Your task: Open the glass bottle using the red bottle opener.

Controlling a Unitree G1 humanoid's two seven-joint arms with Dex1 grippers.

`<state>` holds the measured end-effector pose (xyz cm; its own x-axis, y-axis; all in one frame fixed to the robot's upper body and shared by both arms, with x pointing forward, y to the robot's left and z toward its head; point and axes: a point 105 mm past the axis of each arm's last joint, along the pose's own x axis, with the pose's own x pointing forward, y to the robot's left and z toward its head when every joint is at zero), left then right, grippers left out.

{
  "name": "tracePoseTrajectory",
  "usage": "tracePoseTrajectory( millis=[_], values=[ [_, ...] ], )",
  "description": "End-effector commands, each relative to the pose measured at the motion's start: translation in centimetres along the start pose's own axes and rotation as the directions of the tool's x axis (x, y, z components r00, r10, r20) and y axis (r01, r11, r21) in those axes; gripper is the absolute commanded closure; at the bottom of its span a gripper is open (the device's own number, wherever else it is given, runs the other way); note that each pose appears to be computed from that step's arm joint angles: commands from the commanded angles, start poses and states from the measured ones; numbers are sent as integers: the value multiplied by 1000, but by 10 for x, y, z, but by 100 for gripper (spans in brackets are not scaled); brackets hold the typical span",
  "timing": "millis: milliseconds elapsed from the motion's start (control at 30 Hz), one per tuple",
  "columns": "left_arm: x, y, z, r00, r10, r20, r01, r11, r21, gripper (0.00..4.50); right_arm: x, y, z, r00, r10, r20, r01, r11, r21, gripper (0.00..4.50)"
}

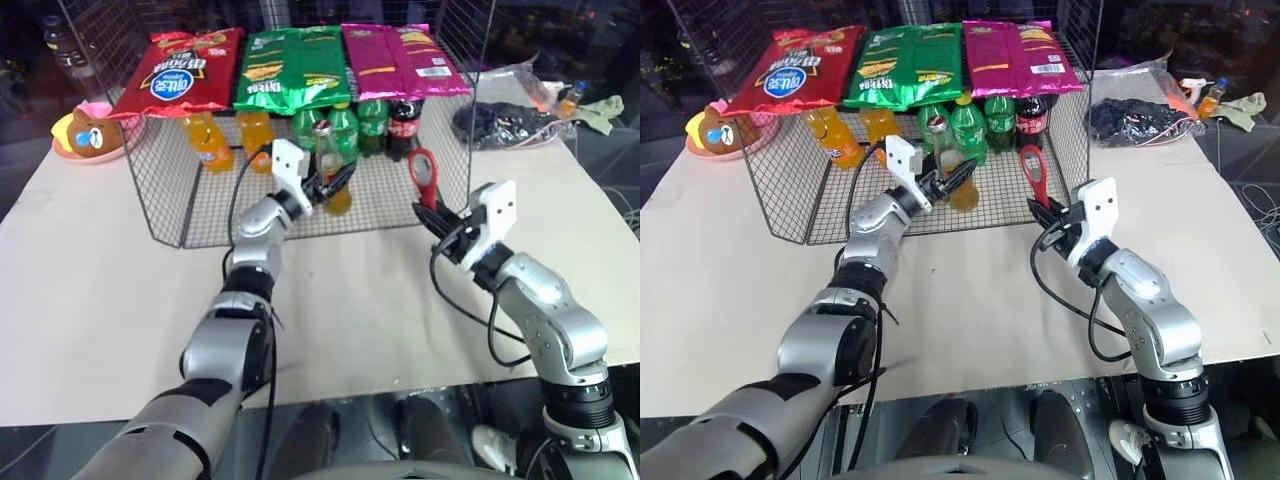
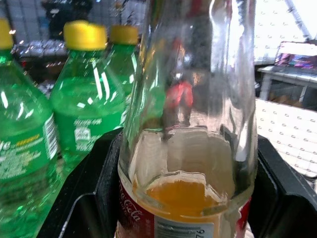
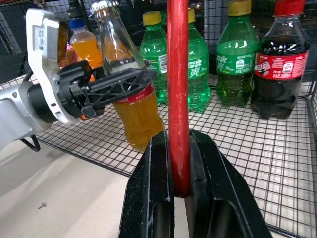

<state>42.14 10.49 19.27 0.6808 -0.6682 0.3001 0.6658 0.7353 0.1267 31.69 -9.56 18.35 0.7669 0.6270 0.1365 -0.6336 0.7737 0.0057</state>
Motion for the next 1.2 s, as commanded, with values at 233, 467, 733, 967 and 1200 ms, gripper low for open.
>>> tracePoseTrajectory(
  millis=[233, 467, 733, 967, 1200],
  values=[
    [-64, -59, 58, 978, -208, 10, 207, 977, 53, 197, 9, -6, 30, 995, 21, 99, -14, 997, -75, 450],
    [-90, -75, 33, 983, -155, -94, 158, 987, 29, 197, 14, 10, 43, 985, 100, 144, -82, 988, -130, 450],
    [-90, -77, 18, 988, -119, -95, 122, 992, 24, 197, 13, 19, 31, 984, 151, 97, -132, 976, -173, 450],
    [-90, -76, 19, 992, -85, -88, 94, 990, 103, 23, 13, 19, 28, 985, 150, 89, -133, 976, -174, 450],
    [-92, -80, 29, 996, -85, -8, 85, 994, 61, 4, 13, 17, 24, 986, 148, 78, -134, 977, -168, 450]
  ],
)
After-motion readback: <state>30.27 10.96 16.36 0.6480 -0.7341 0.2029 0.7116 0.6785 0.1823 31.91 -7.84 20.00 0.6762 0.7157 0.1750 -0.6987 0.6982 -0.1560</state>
